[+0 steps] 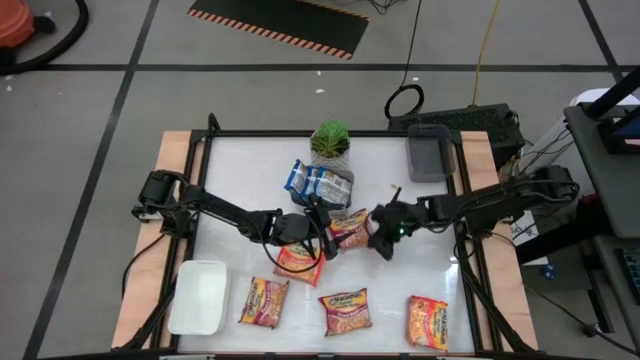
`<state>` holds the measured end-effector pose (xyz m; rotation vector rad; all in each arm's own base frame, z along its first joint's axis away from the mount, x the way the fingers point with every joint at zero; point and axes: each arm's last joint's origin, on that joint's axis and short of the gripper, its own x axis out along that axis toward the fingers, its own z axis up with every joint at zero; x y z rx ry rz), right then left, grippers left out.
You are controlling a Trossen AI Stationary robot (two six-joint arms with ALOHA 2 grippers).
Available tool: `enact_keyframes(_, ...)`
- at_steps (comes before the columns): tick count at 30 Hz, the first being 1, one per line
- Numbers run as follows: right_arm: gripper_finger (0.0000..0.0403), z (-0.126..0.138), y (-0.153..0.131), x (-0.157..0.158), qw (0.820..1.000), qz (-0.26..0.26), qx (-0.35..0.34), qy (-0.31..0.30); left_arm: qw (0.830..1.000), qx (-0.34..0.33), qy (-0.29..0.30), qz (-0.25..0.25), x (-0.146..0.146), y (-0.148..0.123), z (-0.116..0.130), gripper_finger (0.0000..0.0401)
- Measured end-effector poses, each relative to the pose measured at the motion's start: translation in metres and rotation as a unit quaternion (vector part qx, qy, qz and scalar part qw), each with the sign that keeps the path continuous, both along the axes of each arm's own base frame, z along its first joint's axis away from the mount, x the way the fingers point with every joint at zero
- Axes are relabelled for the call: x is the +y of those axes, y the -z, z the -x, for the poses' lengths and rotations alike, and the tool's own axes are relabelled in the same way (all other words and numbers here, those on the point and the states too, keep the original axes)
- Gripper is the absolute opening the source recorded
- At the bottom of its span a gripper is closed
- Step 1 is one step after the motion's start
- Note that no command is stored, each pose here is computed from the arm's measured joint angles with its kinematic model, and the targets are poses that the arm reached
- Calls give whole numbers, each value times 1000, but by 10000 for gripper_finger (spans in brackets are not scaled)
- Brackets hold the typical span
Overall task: Sort Maruchan noodles
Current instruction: Put the right red noodle pack into the black bin
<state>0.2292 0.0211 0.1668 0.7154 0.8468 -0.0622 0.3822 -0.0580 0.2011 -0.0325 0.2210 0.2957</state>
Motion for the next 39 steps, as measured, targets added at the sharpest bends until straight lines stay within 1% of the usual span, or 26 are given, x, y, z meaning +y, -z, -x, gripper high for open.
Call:
enact_keyframes(3,112,0,-2,-11,998,39,-8,49,1000,-3,0,0,0,-1,0,399)
enact_keyframes(7,112,-1,5,-14,998,43,15,51,1000,-9,1,2,0,-2,0,399)
enact_keyframes(12,112,-5,23,-17,996,44,60,54,1000,-9,-1,3,3,-2,-1,399)
enact_keyframes(14,112,-7,27,-18,996,26,63,50,1000,-8,-2,3,3,-2,-1,399)
enact_keyframes(17,112,-10,30,-14,997,-20,66,29,1000,-8,-1,3,3,-2,-1,399)
enact_keyframes(20,112,-10,30,-5,996,-62,68,-2,1000,-8,0,2,3,-2,-1,399)
enact_keyframes(24,112,-11,28,9,992,-105,65,-36,1000,-5,0,2,3,-1,-1,399)
enact_keyframes(28,112,-9,21,17,989,-128,55,-57,1000,3,8,3,3,0,-1,399)
enact_keyframes(31,112,-7,13,16,991,-118,37,-47,1000,6,8,2,3,1,0,399)
enact_keyframes(36,112,-6,3,-3,998,-48,2,38,1000,6,6,11,3,2,0,399)
enact_keyframes(38,112,-5,3,-9,997,-33,5,63,1000,6,6,13,3,2,0,399)
enact_keyframes(39,112,-3,5,-11,997,-28,18,70,1000,6,6,13,3,2,0,399)
